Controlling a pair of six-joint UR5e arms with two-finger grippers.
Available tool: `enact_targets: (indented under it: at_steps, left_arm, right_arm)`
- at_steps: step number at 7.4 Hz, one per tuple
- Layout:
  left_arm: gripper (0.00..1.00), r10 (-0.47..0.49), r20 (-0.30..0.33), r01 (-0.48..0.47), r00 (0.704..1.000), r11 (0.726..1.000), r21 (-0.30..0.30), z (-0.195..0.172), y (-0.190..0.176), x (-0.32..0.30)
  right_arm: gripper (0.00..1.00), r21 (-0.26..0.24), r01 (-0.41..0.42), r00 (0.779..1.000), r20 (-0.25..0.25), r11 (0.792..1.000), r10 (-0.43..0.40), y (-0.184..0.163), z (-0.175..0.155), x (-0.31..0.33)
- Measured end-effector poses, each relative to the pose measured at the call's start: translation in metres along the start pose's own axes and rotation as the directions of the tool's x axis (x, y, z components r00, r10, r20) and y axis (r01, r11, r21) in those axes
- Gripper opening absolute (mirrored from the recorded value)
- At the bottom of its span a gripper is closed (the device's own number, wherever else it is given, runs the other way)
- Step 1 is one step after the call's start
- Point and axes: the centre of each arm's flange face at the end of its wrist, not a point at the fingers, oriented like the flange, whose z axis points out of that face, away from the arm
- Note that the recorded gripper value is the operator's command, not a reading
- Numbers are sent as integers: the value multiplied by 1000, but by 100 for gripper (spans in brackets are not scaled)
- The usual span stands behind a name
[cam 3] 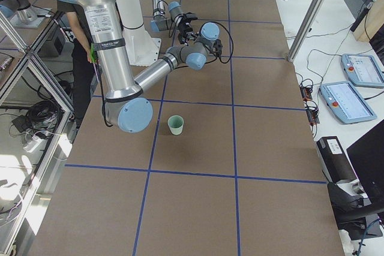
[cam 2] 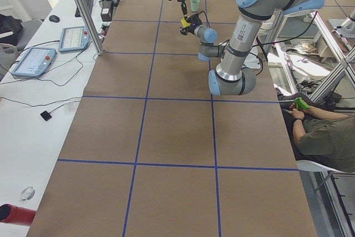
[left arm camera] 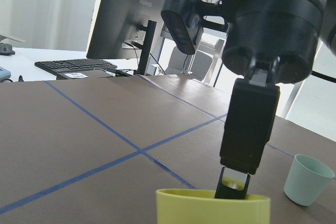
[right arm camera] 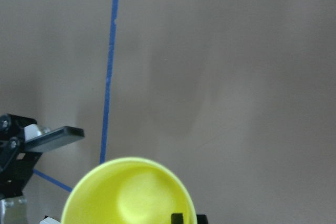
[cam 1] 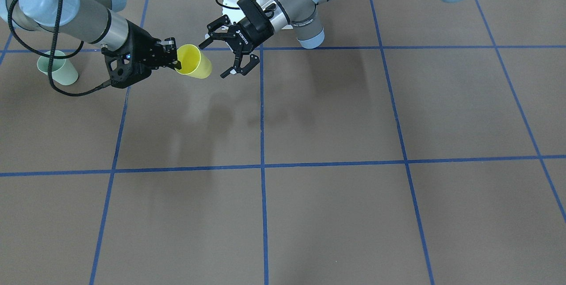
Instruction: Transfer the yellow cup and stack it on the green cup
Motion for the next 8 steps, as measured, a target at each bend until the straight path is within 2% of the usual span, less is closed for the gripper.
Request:
enact_targets:
  at_steps: [2, 3, 4, 5, 6, 7, 8]
  left_arm:
    - [100, 6, 21, -6, 1000, 1000, 10, 0, -4, -9]
    - [100, 10, 80, -13, 997, 999, 38, 1, -10, -24]
    - [100, 15, 175, -29, 984, 997, 76, 1, -13, -41]
    - [100, 30, 279, -59, 960, 994, 95, 2, -14, -67]
    - [100, 64, 377, -98, 924, 993, 73, 5, -13, -107]
    - [100, 88, 463, -112, 882, 993, 25, 9, -17, -154]
    - [100, 69, 523, -64, 849, 998, -27, 14, -29, -203]
  right_arm:
    - [0, 111, -45, 998, -48, 993, 50, 6, -38, 39]
    - [0, 184, -67, 992, -94, 981, 85, 22, -57, 66]
    - [0, 256, -87, 981, -148, 963, 128, 45, -76, 95]
    - [0, 323, -105, 962, -208, 941, 179, 72, -94, 124]
    - [0, 369, -123, 939, -256, 921, 228, 94, -109, 150]
    - [0, 398, -148, 917, -288, 906, 276, 113, -123, 173]
    - [0, 413, -176, 896, -309, 894, 319, 131, -134, 195]
